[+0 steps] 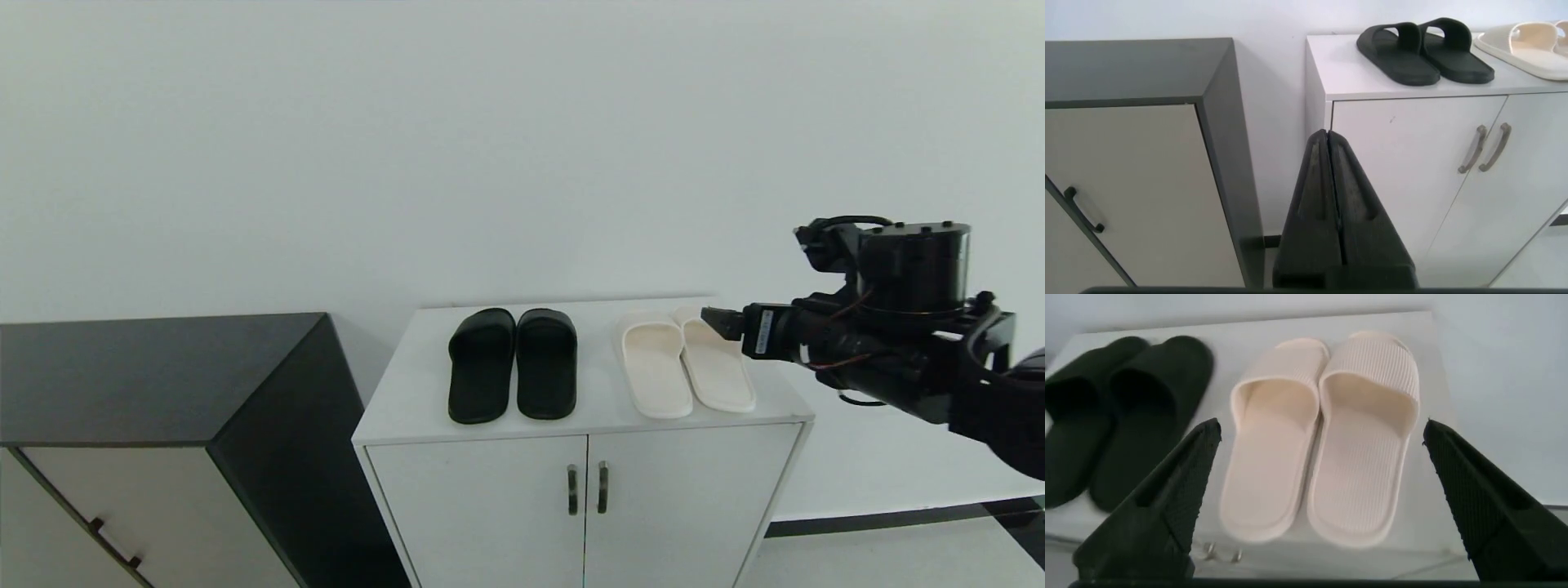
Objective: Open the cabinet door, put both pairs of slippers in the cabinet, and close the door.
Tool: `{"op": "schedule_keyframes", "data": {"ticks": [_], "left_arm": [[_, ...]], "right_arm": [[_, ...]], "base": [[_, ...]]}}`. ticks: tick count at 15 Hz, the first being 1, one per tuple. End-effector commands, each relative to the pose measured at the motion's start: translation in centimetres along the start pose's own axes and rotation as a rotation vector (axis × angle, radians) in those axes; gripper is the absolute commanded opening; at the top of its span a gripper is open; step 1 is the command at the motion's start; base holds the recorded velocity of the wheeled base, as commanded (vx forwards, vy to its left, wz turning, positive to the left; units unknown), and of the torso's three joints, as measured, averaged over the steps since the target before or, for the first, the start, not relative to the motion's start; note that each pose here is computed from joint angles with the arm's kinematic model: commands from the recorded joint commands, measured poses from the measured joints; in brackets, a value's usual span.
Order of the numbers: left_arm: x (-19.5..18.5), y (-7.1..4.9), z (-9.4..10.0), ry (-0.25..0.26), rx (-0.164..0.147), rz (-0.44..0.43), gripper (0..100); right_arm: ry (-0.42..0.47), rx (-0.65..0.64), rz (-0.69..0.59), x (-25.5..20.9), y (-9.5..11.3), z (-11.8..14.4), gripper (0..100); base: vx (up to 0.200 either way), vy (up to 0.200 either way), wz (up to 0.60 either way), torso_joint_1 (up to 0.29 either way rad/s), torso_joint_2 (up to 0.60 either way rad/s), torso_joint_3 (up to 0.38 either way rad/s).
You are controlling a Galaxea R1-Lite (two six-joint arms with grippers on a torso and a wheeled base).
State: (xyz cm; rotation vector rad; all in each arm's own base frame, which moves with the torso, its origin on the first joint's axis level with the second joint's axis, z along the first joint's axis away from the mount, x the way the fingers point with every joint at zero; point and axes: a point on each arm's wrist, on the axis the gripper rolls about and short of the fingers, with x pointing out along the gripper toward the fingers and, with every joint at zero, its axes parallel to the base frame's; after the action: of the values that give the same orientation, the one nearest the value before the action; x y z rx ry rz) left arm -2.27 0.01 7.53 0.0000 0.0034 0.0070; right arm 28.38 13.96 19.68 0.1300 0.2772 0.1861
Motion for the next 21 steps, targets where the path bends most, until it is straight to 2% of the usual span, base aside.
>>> {"op": "schedule_keyframes", "data": {"ticks": [1,9,13,18,21], "left_arm": [[0.0,0.0,0.0,0.000,0.000,0.001,0],[0.0,0.0,0.0,0.000,0.000,0.001,0],[0.0,0.0,0.0,0.000,0.000,0.001,0],[0.0,0.0,0.0,0.000,-0.002,0.002,0],[0.0,0.0,0.0,0.000,-0.002,0.002,0]], "right_arm": [[0.040,-0.023,-0.036,4.6,0.6,-2.1,100],[0.080,-0.049,-0.053,11.8,1.7,-5.0,100],[0.080,-0.093,-0.120,14.5,1.4,-6.5,100],[0.016,-0.080,-0.143,17.7,0.7,-5.5,100],[0.024,-0.080,-0.153,18.1,0.4,-5.2,100]], "base": [[0.000,0.000,0.00,0.000,0.00,0.000],[0.000,0.000,0.00,0.000,0.00,0.000],[0.000,0.000,0.00,0.000,0.00,0.000],[0.000,0.000,0.00,0.000,0.00,0.000],[0.000,0.000,0.00,0.000,0.00,0.000]]}}
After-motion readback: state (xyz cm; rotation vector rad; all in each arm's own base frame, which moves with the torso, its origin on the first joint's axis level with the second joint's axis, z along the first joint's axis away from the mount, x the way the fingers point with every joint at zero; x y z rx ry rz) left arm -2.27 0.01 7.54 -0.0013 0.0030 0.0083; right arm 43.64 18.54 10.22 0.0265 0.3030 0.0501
